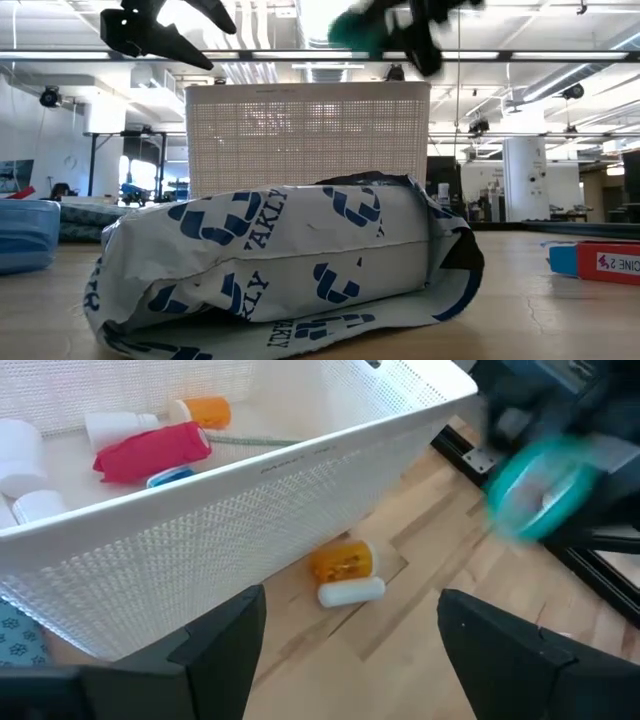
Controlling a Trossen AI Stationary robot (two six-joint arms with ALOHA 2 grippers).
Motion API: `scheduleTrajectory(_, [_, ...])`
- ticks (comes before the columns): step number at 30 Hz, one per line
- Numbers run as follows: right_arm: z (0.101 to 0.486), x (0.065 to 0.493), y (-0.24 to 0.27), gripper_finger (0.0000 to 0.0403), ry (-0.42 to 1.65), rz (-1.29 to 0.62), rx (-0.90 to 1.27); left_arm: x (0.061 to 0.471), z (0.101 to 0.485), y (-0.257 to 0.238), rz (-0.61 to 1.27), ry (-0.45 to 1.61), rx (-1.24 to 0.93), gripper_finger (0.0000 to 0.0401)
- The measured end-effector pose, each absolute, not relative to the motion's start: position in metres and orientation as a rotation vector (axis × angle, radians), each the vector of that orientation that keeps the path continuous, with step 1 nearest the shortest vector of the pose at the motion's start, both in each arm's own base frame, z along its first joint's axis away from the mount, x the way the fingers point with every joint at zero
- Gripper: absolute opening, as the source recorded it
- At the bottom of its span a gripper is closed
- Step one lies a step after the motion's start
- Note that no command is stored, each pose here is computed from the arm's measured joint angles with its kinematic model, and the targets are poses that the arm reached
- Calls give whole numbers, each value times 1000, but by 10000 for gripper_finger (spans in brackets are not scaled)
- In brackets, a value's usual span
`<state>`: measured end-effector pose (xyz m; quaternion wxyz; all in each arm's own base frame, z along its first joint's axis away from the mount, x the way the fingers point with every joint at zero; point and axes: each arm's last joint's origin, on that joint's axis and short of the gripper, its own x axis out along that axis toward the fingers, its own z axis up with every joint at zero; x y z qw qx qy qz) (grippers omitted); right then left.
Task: Pick & place medical supplies in basket/bin
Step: Put the blue rolled bandage in the white bin, then put the white rolled gauze in the white bin
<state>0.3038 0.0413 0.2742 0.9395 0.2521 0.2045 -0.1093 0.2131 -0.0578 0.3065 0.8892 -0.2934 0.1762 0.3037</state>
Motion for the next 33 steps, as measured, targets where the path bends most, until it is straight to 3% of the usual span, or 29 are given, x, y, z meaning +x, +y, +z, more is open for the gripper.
scheduleTrajectory(4, [339, 308, 34, 143, 177, -412, 370, 213, 306, -58, 629, 370, -608, 274])
scheduleTrajectory(7, [368, 316, 11, 149, 115, -562, 221, 214, 306, -59, 602, 376, -629, 274])
scheduleTrajectory(13, [366, 332, -58, 188, 457, -671, 242, 217, 309, -62, 529, 383, -682, 274])
scheduleTrajectory(18, [357, 332, -81, 235, 694, -794, 209, 219, 310, -65, 461, 403, -731, 274])
scheduleTrajectory(23, [357, 341, -72, 275, 703, -743, 73, 219, 308, -69, 449, 414, -758, 274])
scheduleTrajectory(29, [355, 337, -59, 306, 760, -723, 60, 223, 301, -73, 449, 427, -750, 274])
scheduleTrajectory(33, [365, 321, -26, 314, 826, -523, 87, 229, 297, -75, 453, 433, -745, 274])
